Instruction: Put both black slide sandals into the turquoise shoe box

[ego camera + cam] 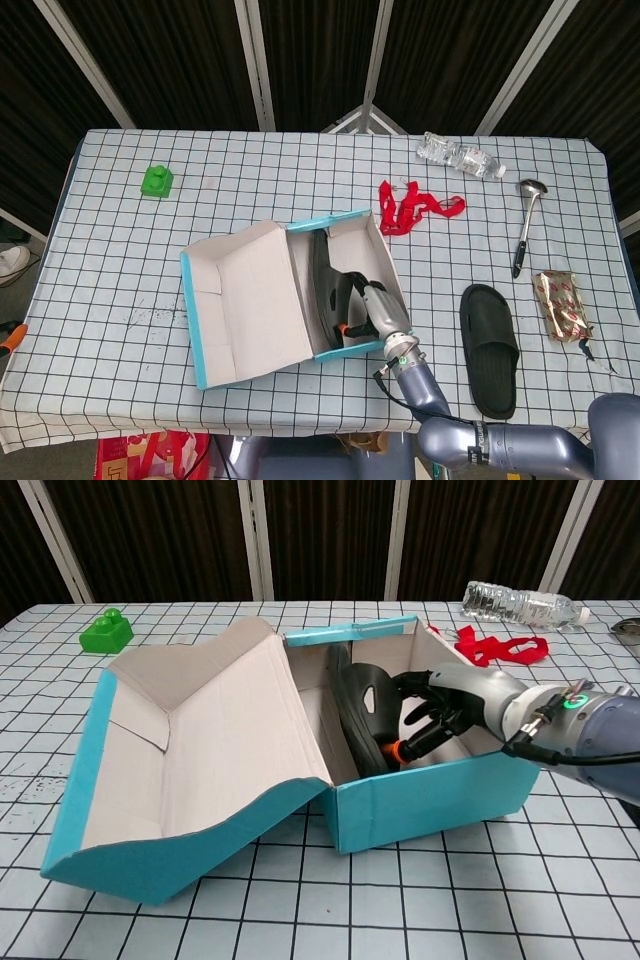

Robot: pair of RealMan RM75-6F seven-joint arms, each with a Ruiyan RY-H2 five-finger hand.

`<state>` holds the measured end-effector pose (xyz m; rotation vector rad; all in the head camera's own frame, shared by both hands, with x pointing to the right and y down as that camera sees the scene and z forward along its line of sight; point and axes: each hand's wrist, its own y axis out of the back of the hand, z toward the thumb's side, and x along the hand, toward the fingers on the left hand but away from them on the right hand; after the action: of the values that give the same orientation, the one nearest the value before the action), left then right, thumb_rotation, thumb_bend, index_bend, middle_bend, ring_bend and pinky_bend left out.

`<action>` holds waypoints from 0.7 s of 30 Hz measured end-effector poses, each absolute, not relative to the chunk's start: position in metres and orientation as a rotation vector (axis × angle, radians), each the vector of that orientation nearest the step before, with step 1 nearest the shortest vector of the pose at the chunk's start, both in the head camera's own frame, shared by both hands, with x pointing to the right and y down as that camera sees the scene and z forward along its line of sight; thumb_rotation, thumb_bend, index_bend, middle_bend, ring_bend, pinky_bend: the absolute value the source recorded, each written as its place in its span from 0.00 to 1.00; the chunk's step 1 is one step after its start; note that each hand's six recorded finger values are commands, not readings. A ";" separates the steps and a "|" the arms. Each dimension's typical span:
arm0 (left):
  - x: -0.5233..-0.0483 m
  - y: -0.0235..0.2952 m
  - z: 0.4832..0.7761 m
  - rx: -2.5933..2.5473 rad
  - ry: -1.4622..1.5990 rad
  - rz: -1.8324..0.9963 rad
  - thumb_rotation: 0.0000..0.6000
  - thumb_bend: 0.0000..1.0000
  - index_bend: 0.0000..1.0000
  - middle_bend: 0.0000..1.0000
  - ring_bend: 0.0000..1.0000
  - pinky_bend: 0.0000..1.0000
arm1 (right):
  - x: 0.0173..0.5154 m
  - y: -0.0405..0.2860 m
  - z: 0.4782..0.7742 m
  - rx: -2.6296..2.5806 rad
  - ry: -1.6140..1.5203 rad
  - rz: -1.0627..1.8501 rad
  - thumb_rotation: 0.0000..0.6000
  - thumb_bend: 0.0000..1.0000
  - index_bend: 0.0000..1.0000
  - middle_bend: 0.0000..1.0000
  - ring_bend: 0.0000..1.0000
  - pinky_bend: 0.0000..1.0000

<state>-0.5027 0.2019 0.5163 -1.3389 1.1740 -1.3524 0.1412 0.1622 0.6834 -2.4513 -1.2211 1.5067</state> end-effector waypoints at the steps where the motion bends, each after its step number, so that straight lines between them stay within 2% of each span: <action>1: -0.503 0.202 0.516 -1.339 1.174 -1.352 1.00 0.26 0.05 0.00 0.00 0.01 | 0.141 0.161 0.682 -2.448 -1.224 1.506 1.00 0.39 0.13 0.08 0.15 0.04; 10: -0.503 0.202 0.516 -1.339 1.175 -1.352 1.00 0.27 0.05 0.00 0.00 0.01 | 0.146 0.154 0.675 -2.424 -1.207 1.522 1.00 0.38 0.06 0.04 0.11 0.04; 21: -0.504 0.201 0.517 -1.335 1.175 -1.362 1.00 0.27 0.05 0.00 0.00 0.01 | 0.166 0.135 0.648 -2.353 -1.215 1.506 1.00 0.38 0.06 0.03 0.11 0.04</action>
<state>-0.5040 0.2015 0.5171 -1.3352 1.1745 -1.3618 0.1662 0.1346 0.6476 -2.3527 -1.2146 1.5061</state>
